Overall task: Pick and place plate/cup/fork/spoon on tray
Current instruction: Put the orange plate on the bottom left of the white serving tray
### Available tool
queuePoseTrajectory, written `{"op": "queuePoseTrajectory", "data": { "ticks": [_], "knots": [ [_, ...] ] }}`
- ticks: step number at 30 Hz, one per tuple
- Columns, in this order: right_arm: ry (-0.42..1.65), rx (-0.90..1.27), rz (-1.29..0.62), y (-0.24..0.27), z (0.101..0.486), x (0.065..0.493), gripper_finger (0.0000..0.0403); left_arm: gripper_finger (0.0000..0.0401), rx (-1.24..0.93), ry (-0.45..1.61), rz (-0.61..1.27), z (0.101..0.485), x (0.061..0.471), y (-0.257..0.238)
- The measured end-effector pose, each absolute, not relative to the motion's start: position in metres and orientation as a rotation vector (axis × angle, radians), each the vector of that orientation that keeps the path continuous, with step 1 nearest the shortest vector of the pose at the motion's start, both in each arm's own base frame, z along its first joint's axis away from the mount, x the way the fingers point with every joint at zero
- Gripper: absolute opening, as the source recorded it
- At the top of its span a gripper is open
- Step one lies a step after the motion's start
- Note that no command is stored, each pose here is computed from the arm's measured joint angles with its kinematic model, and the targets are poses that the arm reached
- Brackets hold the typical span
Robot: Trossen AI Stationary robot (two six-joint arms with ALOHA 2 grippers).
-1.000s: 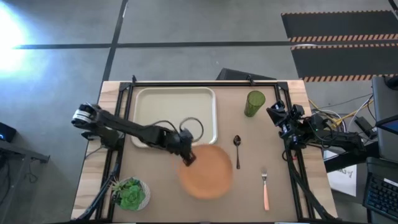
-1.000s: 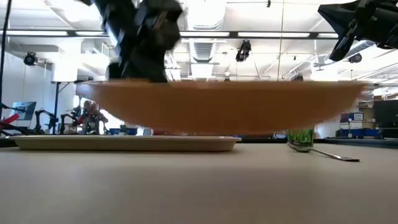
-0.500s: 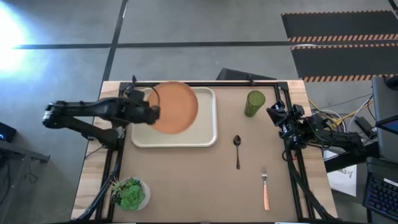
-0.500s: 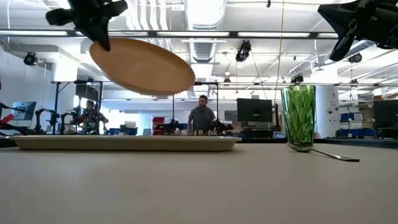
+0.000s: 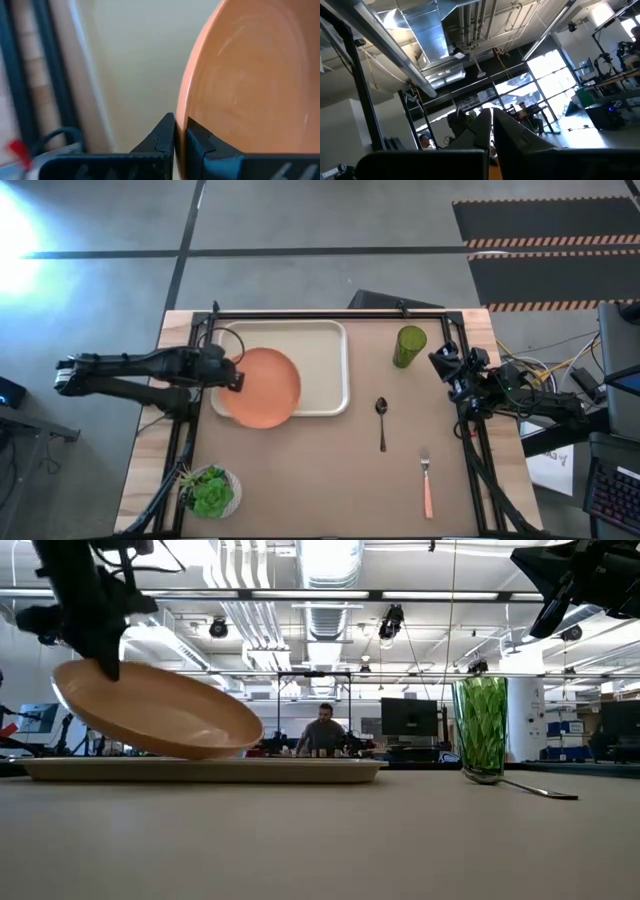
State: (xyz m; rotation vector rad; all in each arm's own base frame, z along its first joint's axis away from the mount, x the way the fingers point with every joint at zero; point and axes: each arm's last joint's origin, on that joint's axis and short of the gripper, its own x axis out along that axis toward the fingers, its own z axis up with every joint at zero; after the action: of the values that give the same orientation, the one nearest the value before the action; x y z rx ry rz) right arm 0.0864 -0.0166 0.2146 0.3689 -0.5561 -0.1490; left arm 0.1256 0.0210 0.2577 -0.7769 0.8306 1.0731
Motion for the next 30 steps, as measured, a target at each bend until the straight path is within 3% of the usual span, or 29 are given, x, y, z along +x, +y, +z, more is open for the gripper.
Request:
{"op": "queuePoseTrajectory", "data": {
  "ticks": [5,12,30],
  "knots": [
    [-0.557,0.370,-0.154,-0.017,0.215,0.086,0.0009,0.0000,-0.841,0.678,1.038,0.233,0.122,0.024],
    [-0.560,0.379,-0.159,-0.017,0.215,0.086,0.0009,0.0000,-0.879,0.688,1.133,0.197,0.107,0.030],
    [-0.562,0.379,-0.174,-0.017,0.215,0.086,0.0009,0.0000,-0.926,0.569,1.137,0.156,0.107,0.039]
  ]
}}
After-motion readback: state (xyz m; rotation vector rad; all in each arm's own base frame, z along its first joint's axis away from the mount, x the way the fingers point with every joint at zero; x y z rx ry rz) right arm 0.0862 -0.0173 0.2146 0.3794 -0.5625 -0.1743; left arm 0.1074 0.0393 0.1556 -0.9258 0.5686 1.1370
